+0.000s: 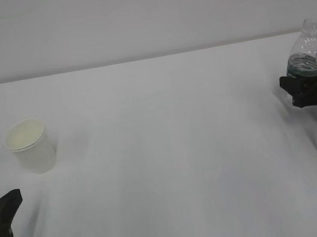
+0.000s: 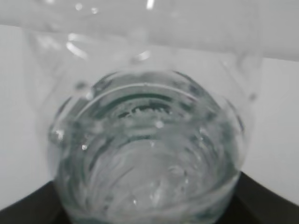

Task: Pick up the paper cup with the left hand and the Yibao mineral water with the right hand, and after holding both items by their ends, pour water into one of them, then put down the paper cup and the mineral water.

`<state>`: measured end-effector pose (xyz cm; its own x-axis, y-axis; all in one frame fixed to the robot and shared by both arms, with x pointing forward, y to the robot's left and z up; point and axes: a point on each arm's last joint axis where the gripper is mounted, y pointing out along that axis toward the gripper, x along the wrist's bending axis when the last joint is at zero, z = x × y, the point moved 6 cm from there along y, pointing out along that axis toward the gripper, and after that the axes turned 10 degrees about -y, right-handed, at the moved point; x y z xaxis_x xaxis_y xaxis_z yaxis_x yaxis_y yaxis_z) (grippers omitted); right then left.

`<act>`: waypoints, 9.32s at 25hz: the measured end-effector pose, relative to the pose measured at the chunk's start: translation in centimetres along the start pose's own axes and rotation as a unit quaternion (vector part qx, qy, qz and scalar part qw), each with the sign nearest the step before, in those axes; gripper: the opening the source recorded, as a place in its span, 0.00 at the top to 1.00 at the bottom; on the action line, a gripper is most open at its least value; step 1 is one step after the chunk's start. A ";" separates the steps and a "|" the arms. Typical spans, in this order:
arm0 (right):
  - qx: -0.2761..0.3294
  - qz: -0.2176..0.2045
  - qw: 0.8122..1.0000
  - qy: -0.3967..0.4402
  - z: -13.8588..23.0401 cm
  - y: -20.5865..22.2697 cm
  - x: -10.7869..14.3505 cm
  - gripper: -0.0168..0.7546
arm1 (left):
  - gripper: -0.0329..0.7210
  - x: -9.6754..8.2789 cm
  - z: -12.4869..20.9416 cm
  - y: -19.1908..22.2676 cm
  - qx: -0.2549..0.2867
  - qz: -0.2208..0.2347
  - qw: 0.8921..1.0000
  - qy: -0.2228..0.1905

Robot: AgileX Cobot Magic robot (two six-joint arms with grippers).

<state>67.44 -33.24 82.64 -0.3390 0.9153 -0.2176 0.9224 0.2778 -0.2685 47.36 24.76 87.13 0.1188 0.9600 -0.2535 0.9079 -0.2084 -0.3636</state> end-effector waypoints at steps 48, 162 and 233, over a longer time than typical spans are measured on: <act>-0.050 -0.140 0.985 -0.084 -14.2 -6.3 2.4 0.37 | 0.27 0.0 0.0 0.0 0.000 0.000 1.000 0.000; -0.051 -0.269 0.953 -0.127 -17.0 -7.7 9.9 0.41 | 0.27 1.0 1.4 10.4 0.011 -0.025 1.000 0.002; -0.049 -0.271 0.953 -0.125 -16.9 -7.7 10.0 0.41 | 0.17 3.1 -0.1 16.9 -0.041 -0.049 0.998 0.013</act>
<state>60.07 -21.29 98.43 -0.7930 0.5343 -0.2928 0.6078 0.7274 -0.3187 63.11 24.25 80.25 0.0374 0.9800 -0.1957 0.9457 -0.0980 -0.3099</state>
